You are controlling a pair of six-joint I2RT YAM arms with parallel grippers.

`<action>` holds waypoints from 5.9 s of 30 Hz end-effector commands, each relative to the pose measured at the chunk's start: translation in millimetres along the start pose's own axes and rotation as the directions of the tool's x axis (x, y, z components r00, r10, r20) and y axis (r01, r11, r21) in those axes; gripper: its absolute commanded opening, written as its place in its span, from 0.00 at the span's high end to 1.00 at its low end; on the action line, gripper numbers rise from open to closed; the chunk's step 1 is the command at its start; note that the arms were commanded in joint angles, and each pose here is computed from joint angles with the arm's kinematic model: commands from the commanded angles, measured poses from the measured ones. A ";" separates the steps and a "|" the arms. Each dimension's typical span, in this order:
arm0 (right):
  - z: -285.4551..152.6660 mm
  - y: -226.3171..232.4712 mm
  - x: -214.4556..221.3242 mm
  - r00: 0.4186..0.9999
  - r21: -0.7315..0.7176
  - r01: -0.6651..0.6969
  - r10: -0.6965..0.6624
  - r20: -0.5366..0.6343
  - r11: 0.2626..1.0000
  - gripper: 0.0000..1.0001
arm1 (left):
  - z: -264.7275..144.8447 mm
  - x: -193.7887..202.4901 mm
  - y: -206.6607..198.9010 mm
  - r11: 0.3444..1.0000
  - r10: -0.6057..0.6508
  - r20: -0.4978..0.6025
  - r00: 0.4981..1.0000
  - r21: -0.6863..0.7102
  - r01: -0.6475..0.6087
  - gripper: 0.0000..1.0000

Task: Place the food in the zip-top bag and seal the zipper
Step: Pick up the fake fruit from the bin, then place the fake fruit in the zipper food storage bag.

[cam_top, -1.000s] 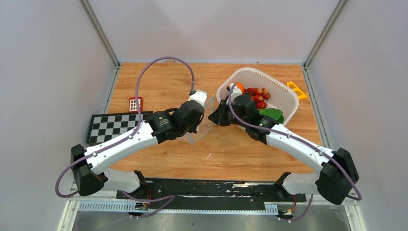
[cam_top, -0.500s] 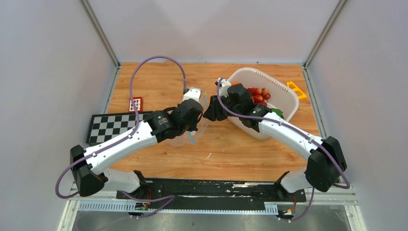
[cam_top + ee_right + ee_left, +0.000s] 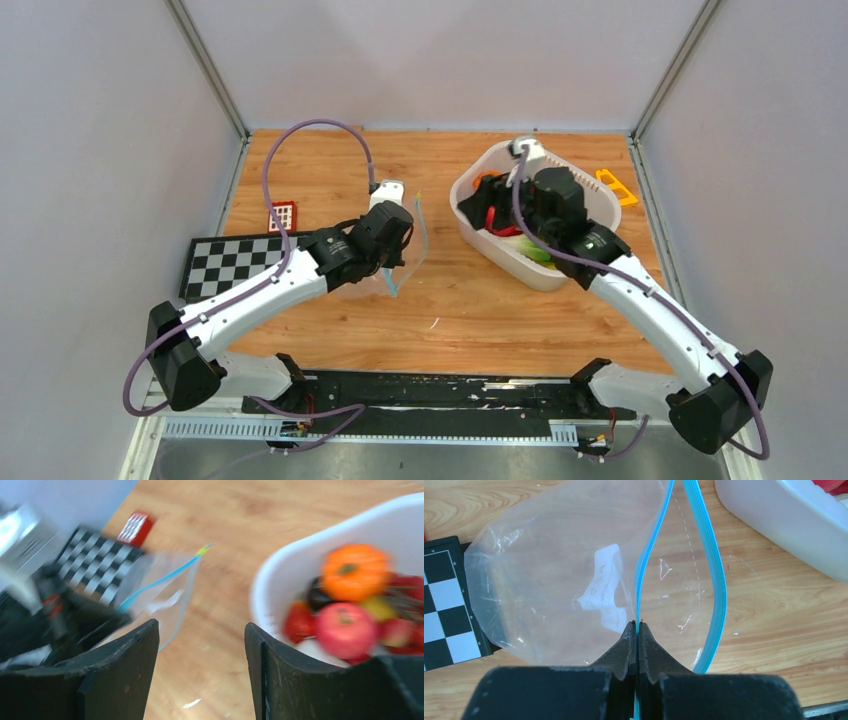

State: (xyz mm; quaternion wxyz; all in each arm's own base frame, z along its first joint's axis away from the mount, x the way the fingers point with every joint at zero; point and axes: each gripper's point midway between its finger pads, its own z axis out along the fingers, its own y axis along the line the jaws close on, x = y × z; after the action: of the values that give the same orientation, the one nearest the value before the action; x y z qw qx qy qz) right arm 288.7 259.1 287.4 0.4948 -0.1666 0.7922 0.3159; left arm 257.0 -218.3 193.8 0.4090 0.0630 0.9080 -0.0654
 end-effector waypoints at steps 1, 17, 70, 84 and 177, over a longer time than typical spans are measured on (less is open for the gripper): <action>-13.0 -104.9 -26.4 0.985 0.370 -0.144 0.097 0.143 0.918 0.37 | 2.0 -10.5 -13.0 0.998 -0.037 0.037 0.999 0.055 0.035 1.00; 14.0 -265.4 1.4 0.919 0.634 -0.378 0.357 0.167 0.675 0.38 | -4.3 -8.9 -15.2 0.994 -0.032 0.043 0.999 0.106 0.027 1.00; 92.4 -307.8 64.2 0.510 -0.159 0.722 -0.674 -0.535 0.673 0.80 | -17.1 2.2 -21.6 0.980 0.025 -0.004 1.000 0.196 -0.024 1.00; 33.8 -258.7 -55.5 0.676 0.283 0.736 -0.688 -0.264 0.614 1.00 | -16.3 1.6 -24.7 0.978 0.021 -0.004 1.000 0.209 -0.020 1.00; -61.5 75.6 58.5 0.785 -0.393 0.590 -0.387 0.484 0.705 1.00 | -44.3 -43.7 -55.9 0.838 -0.364 0.049 0.930 0.454 0.304 1.00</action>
State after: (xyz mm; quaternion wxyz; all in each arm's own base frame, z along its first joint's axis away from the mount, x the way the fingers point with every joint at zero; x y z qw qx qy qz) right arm 189.1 272.6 272.9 0.6329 -0.4009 0.5326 0.3937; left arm 239.1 -267.4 239.5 0.4080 -0.0020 0.8537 -0.3238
